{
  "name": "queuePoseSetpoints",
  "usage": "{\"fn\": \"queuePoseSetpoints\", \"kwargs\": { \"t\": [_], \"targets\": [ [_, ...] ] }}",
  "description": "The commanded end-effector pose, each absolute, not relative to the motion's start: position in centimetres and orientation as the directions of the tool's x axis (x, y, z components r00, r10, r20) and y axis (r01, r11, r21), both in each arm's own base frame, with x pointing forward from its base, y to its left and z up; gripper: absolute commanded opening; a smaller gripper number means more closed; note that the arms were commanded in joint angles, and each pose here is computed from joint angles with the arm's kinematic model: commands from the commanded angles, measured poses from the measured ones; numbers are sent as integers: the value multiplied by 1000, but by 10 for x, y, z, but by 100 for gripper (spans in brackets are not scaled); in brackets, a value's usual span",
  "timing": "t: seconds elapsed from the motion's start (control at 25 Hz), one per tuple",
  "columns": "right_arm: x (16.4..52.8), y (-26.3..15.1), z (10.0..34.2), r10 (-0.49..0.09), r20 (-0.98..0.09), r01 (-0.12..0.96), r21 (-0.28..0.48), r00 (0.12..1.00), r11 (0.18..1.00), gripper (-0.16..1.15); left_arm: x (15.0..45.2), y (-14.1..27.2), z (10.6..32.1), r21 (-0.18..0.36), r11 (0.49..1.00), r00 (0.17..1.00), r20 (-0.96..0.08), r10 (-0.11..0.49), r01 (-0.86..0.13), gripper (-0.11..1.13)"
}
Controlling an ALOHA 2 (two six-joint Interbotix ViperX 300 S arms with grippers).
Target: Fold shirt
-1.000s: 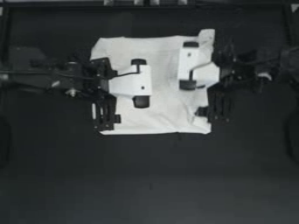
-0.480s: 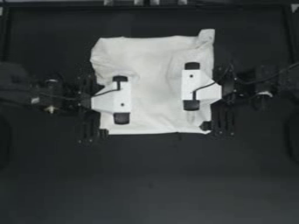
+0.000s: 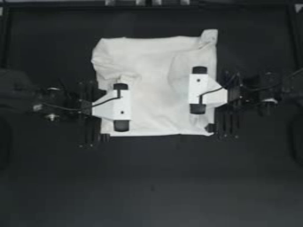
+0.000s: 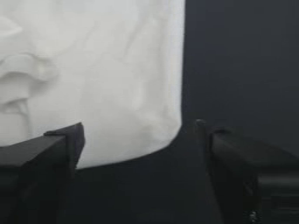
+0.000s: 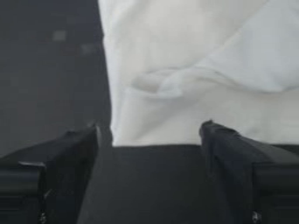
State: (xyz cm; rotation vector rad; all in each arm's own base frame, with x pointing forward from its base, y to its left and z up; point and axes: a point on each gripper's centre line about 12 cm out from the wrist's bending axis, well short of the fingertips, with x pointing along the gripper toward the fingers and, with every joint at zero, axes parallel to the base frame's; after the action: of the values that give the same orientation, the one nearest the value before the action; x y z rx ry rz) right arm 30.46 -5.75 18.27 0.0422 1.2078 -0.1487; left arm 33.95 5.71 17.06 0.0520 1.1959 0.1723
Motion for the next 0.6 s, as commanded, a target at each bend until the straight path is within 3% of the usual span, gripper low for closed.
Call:
{"fn": "queuePoseSetpoints", "kwargs": {
  "t": [0.04,0.6],
  "targets": [
    [309,-56,182,-89,-926,136,-42,366,990,97,344,58,171,135,985,369,-915,164,-105,102],
    [312,-50,152,-71,-951,141,-30,301,990,97,346,60,142,129,987,331,-931,155,-98,102]
  ]
}}
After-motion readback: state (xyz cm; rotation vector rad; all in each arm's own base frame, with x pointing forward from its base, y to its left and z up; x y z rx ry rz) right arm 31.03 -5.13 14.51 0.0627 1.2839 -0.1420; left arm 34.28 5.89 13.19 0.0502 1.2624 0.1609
